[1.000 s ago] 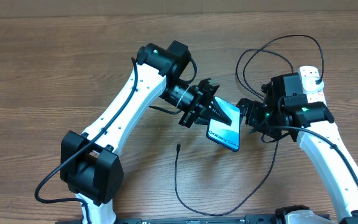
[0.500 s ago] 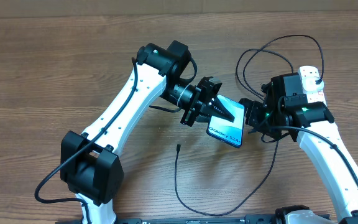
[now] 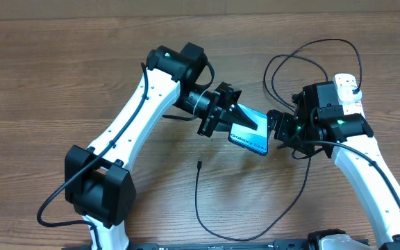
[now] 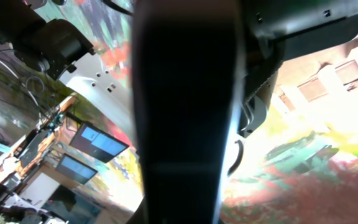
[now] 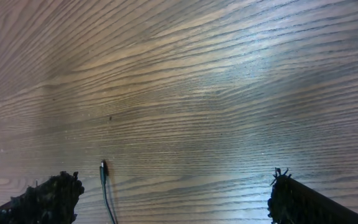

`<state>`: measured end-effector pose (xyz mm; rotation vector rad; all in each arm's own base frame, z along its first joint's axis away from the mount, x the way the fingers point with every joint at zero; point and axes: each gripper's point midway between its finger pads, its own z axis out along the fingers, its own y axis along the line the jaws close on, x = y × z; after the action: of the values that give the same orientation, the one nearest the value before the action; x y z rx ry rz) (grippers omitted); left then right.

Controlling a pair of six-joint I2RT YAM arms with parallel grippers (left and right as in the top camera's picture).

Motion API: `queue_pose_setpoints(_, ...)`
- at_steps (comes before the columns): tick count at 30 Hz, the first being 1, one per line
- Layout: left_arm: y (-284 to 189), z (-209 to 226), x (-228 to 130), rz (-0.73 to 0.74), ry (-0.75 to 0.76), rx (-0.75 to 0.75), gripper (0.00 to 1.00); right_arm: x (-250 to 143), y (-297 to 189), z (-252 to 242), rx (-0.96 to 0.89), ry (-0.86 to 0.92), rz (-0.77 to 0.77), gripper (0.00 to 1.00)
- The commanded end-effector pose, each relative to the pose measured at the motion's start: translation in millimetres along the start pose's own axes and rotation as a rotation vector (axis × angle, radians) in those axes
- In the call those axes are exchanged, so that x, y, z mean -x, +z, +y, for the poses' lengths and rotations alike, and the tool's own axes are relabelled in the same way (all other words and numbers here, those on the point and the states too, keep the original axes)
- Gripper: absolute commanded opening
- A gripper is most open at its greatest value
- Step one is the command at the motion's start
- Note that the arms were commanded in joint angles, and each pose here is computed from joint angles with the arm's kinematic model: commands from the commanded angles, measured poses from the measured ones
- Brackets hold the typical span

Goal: Plug charger to phone and switch on socket

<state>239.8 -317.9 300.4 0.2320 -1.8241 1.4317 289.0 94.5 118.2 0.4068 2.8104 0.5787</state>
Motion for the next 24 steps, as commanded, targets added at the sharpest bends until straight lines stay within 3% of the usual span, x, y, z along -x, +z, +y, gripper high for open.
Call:
queue_pose_setpoints(1,-5.6,-19.1,-24.4,0.027,0.055,-0.058,0.04,4.1,-1.3,-0.4,-0.006,-0.007,-0.013,1.00)
queue_pose_setpoints(11,-6.6,-19.4,-24.1,0.029,-0.079,-0.058,0.04,4.1,-1.3,-0.4,-0.006,-0.007,-0.013,1.00)
queue_pose_setpoints(24,-6.3,-15.2,-19.1,0.003,-0.051,-0.031,0.04,4.1,-1.3,-0.4,-0.006,-0.007,-0.013,1.00)
